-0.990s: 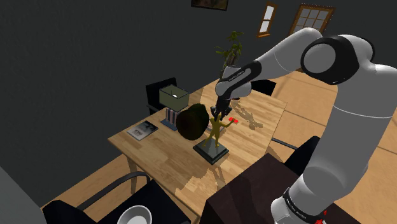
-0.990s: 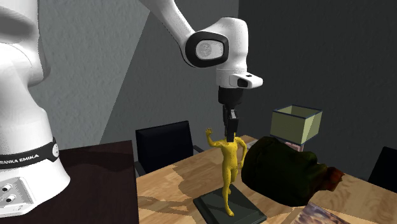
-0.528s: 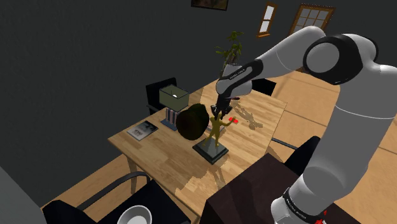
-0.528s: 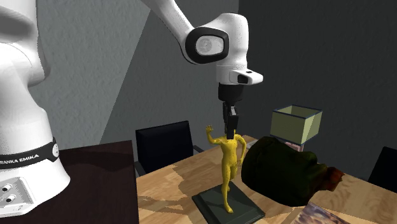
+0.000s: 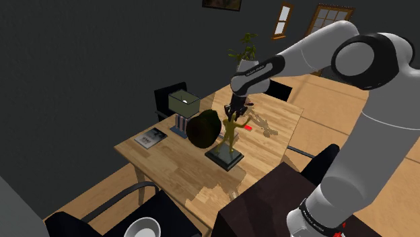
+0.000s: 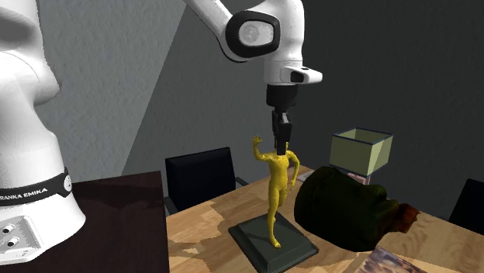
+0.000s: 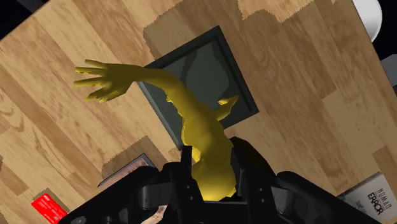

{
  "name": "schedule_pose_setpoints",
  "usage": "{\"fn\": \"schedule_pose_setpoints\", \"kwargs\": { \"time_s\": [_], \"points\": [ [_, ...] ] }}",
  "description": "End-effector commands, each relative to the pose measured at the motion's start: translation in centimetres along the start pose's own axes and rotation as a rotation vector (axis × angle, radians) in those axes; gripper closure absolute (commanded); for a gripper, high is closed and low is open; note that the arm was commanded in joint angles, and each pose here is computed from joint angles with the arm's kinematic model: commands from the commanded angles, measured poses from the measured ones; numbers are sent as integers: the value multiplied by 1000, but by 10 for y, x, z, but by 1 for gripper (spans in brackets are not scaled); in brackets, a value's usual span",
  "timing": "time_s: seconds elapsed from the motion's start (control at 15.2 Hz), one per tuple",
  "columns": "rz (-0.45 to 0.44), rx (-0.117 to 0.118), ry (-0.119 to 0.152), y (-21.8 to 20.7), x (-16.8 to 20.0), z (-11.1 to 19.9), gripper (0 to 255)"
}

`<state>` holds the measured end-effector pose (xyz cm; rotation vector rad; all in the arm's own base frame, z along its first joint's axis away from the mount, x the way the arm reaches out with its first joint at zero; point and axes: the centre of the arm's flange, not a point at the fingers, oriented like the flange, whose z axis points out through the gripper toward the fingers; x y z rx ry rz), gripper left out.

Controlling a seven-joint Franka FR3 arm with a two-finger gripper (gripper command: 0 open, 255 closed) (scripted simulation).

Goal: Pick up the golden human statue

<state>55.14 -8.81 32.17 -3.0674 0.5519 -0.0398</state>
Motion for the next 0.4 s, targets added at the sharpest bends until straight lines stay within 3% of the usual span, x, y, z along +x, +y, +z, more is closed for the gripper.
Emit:
{"fn": "schedule_pose_setpoints", "kwargs": {
  "time_s": [0.0, 0.33],
  "points": [
    [0, 0, 1, 0, 1, -12, 255],
    [0, 0, 1, 0, 2, -29, 255]
  ]
}}
